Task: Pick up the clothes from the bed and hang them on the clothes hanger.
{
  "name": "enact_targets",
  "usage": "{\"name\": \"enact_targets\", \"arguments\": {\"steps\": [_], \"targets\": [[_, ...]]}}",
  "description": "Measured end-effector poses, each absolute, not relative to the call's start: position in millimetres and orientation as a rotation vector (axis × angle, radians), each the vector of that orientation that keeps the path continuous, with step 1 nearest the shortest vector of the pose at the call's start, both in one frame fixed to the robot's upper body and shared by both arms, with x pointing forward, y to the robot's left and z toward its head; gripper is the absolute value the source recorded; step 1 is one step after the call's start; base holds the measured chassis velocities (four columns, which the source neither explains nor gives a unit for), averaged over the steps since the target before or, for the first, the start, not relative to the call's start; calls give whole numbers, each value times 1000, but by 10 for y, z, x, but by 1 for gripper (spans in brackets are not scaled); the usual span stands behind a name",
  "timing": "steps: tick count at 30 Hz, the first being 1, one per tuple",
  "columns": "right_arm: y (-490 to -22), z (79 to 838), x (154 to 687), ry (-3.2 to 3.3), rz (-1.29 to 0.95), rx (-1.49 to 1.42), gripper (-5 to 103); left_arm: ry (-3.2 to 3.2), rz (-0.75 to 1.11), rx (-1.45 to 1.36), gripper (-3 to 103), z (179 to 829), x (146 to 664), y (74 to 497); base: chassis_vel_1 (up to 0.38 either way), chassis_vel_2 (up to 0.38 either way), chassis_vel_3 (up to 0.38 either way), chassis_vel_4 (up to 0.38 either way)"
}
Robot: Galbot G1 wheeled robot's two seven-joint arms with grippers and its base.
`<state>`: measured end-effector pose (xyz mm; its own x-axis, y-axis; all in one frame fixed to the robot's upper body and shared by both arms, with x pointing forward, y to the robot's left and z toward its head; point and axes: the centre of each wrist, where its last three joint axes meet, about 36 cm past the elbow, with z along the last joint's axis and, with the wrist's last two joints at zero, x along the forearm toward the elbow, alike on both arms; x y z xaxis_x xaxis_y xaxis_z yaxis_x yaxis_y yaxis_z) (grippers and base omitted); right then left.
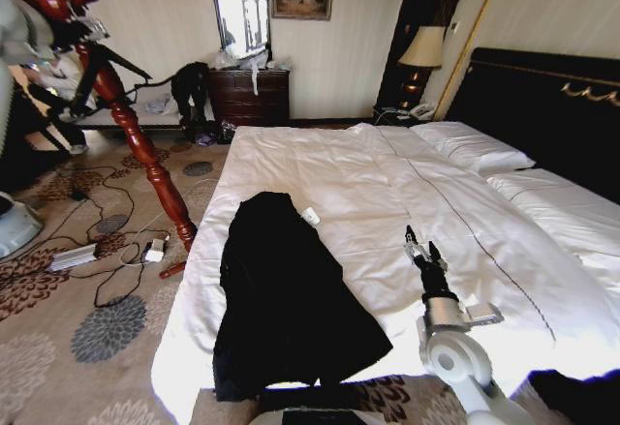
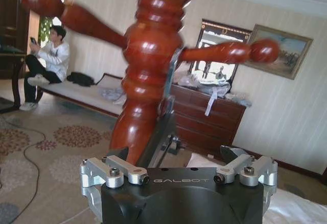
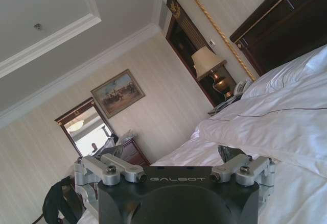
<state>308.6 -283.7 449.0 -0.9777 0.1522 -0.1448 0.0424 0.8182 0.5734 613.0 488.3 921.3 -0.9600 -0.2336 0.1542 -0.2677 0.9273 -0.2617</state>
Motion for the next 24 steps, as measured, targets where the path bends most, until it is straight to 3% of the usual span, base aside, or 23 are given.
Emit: {"name": "enact_targets", "arguments": {"steps": [13,14,16,20,22,24], "targets": [[-2827,4441,3074,2831,889,173,100,-2894,486,415,100,8763,6251,5084,0,0,0,0],[-2829,4437,3075,2833,889,178,100,-2890,491,414,89,8731,6259,5088,0,0,0,0],[-2830,4435,3075,2834,889,181,100,-2888,494,413,89,8714,6262,5089,0,0,0,0],[-2829,4430,3076,2836,891,189,100,-2887,503,393,68,8658,6236,5077,0,0,0,0],[-2828,4427,3077,2836,892,191,100,-2886,505,387,68,8645,6228,5073,0,0,0,0],[-2826,4422,3077,2837,893,196,100,-2885,505,382,56,8626,6218,5070,0,0,0,0]]}}
